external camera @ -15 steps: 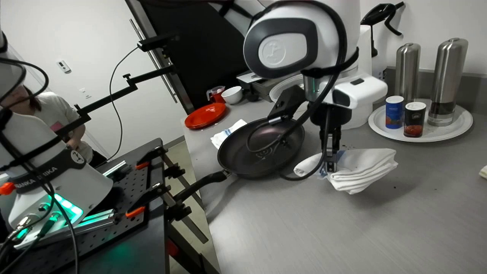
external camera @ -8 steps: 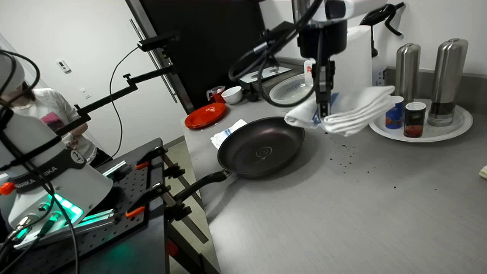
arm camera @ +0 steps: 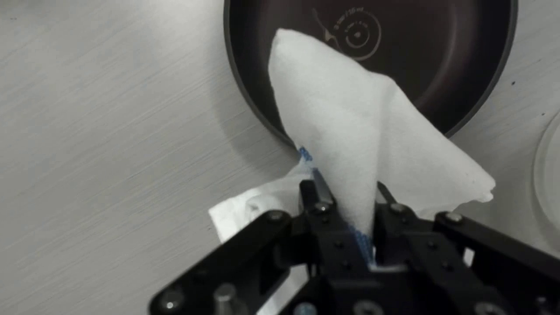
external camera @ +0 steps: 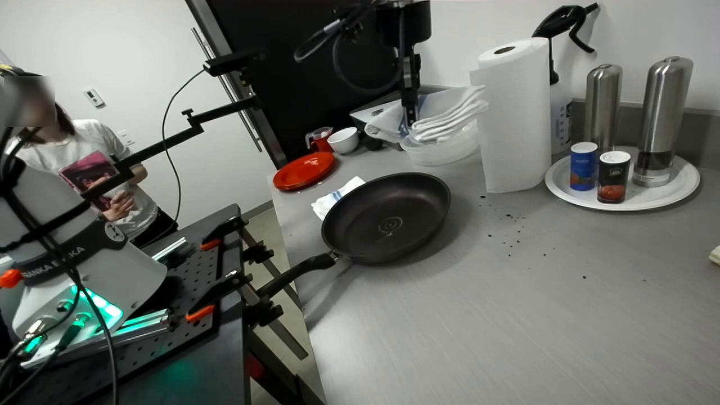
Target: Use the white towel wipe the black pan
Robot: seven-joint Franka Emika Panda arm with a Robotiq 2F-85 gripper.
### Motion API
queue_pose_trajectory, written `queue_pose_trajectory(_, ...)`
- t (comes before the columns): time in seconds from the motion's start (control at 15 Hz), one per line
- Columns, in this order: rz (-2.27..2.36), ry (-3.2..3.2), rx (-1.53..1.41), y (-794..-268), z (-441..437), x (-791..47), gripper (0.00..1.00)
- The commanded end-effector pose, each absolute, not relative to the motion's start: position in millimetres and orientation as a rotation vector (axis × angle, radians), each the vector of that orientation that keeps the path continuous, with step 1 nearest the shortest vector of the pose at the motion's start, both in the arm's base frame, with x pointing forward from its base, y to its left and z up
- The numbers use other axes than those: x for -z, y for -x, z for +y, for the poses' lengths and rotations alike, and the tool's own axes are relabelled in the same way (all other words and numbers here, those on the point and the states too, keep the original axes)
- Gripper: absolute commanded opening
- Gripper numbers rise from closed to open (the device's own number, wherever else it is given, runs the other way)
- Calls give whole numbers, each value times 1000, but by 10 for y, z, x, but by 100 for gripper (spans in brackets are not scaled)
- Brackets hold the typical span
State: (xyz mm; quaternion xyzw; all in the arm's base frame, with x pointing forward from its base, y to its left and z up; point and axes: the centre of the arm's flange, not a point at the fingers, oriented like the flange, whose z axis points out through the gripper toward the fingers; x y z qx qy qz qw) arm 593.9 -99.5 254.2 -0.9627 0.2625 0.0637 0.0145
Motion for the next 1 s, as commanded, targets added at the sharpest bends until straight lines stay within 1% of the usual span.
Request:
queue_pose_trajectory(0.0, 794, 3001, -233, -5732, -504, -2607, 5)
queue_pose_trajectory(0.4, 857, 3000, -273, -5457, -51, -2365, 5)
queue_pose_trajectory(0.67, 914, 3005, -276, -5314, -94, -2008, 5)
queue_pose_trajectory(0.93, 971, 3030, -242, -5286, -256, -1635, 5)
